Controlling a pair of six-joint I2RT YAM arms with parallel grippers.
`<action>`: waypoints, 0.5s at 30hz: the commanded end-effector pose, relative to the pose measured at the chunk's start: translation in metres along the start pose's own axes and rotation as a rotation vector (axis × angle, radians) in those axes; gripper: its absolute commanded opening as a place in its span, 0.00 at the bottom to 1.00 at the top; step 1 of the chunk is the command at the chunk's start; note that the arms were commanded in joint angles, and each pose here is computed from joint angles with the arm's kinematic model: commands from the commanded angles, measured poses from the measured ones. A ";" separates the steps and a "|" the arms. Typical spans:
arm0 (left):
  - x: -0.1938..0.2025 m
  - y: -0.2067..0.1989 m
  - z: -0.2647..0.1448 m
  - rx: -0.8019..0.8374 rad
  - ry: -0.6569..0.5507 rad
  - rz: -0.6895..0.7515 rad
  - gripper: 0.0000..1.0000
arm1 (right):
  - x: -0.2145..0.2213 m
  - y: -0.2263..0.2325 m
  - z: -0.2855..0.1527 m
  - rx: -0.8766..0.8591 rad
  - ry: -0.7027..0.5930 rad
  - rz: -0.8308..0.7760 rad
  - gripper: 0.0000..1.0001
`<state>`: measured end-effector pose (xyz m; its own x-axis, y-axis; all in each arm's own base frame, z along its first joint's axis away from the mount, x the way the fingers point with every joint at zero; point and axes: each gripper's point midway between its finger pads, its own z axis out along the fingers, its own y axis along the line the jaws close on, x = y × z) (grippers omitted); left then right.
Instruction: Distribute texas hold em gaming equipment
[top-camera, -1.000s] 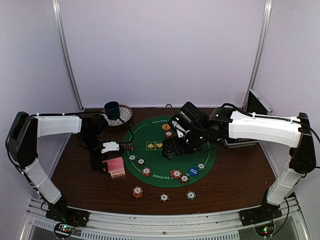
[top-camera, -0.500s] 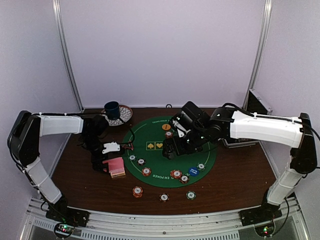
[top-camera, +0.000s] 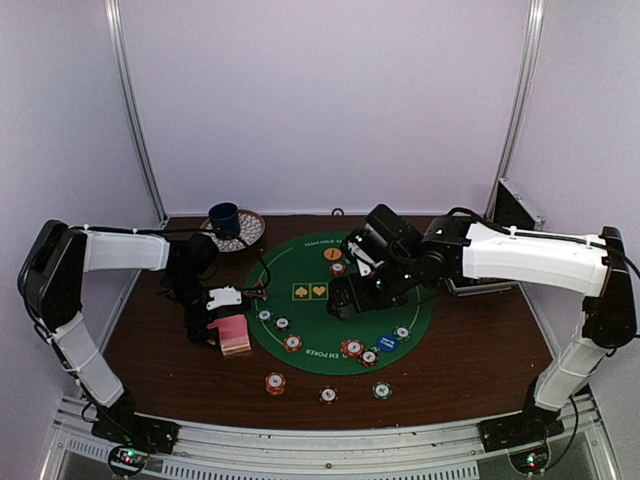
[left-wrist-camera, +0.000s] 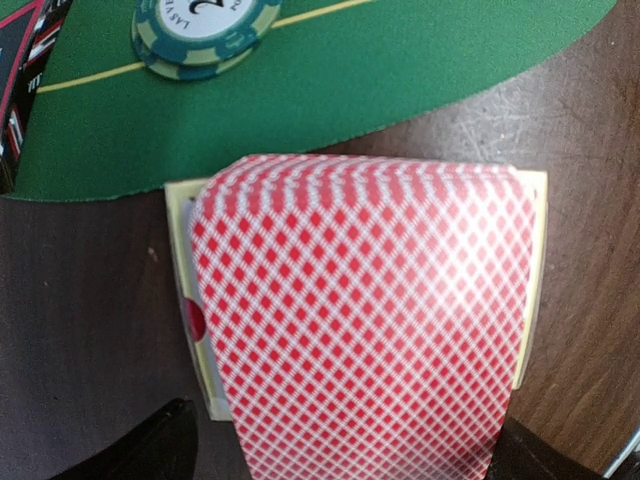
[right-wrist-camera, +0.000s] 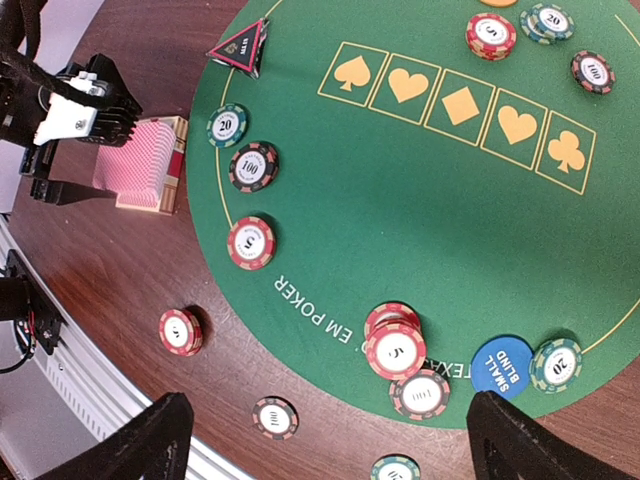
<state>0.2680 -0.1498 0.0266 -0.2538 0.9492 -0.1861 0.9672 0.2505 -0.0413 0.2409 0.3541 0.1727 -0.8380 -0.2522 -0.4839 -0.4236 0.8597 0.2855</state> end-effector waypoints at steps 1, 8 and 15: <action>0.000 0.000 0.008 -0.007 -0.001 0.006 0.98 | -0.004 -0.002 -0.008 -0.002 -0.027 0.013 1.00; 0.003 -0.003 0.012 0.002 -0.001 0.016 0.97 | -0.004 -0.005 -0.006 0.001 -0.027 0.021 0.99; 0.005 -0.002 0.016 -0.014 0.014 0.026 0.97 | -0.003 -0.007 -0.006 -0.004 -0.030 0.032 0.99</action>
<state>0.2634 -0.1478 0.0165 -0.2521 0.9503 -0.1827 0.9677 0.2487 -0.0417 0.2418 0.3496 0.1649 -0.8467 -0.2459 -0.4718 -0.4090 0.8680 0.2817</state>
